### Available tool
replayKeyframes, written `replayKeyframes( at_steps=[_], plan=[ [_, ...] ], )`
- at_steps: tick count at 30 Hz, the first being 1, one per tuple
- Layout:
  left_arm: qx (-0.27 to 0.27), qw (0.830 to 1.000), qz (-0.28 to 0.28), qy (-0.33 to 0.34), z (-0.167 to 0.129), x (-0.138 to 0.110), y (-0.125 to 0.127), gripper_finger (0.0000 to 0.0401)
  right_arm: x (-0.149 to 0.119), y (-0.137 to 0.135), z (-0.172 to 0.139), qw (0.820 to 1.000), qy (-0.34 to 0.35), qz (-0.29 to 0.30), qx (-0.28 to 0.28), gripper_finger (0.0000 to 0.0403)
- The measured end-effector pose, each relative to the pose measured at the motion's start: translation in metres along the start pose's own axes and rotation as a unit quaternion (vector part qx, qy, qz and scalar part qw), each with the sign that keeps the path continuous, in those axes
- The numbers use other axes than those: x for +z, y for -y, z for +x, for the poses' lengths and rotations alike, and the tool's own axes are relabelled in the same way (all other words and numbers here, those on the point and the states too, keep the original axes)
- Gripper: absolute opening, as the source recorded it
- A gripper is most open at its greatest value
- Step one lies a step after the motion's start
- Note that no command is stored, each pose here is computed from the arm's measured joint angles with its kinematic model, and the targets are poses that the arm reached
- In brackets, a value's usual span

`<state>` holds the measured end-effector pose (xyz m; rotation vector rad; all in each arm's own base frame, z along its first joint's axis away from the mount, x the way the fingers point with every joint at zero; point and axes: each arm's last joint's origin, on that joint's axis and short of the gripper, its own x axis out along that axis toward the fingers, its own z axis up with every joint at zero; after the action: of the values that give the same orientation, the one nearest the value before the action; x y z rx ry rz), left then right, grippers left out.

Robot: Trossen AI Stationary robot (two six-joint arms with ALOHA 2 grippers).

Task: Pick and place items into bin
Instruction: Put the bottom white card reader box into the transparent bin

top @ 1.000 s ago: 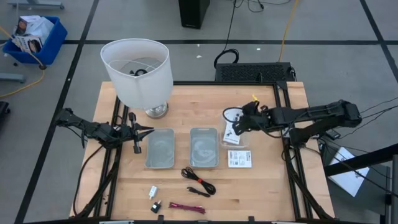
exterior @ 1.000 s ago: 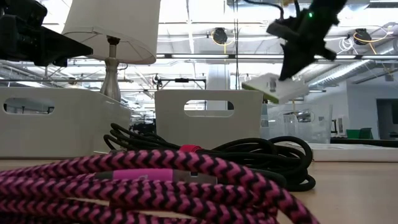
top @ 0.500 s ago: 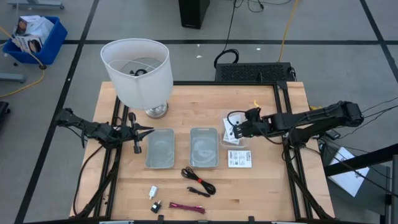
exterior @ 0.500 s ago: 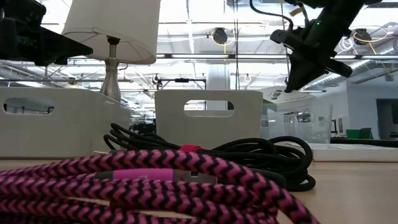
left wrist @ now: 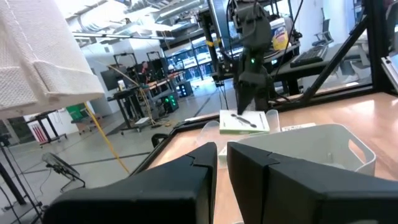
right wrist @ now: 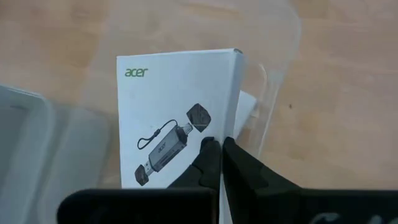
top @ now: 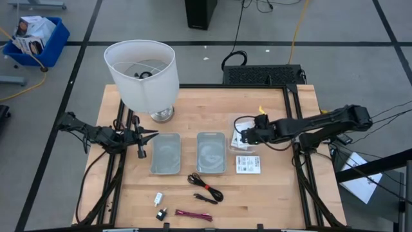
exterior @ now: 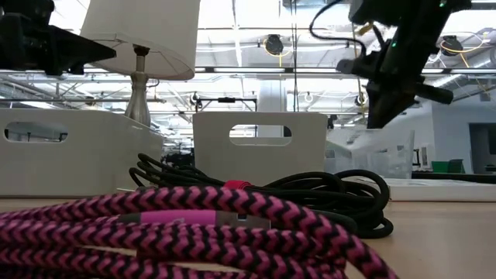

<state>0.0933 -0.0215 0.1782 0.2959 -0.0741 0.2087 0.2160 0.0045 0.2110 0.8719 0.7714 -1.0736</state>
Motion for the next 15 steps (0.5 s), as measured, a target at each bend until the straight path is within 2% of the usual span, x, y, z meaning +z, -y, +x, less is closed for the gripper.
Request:
replayKeyframes(
  at_steps=[8,15],
  plan=[
    [0.000,1.000,-0.009,0.000,0.000,0.000,0.000,0.0047,0.000,-0.003,0.022,0.999,-0.004,-0.005,-0.048,0.0000],
    [0.000,1.000,-0.009,-0.001,0.000,0.000,0.000,0.0047,0.000,-0.004,0.033,0.997,-0.029,0.007,-0.065,0.0001]
  ],
)
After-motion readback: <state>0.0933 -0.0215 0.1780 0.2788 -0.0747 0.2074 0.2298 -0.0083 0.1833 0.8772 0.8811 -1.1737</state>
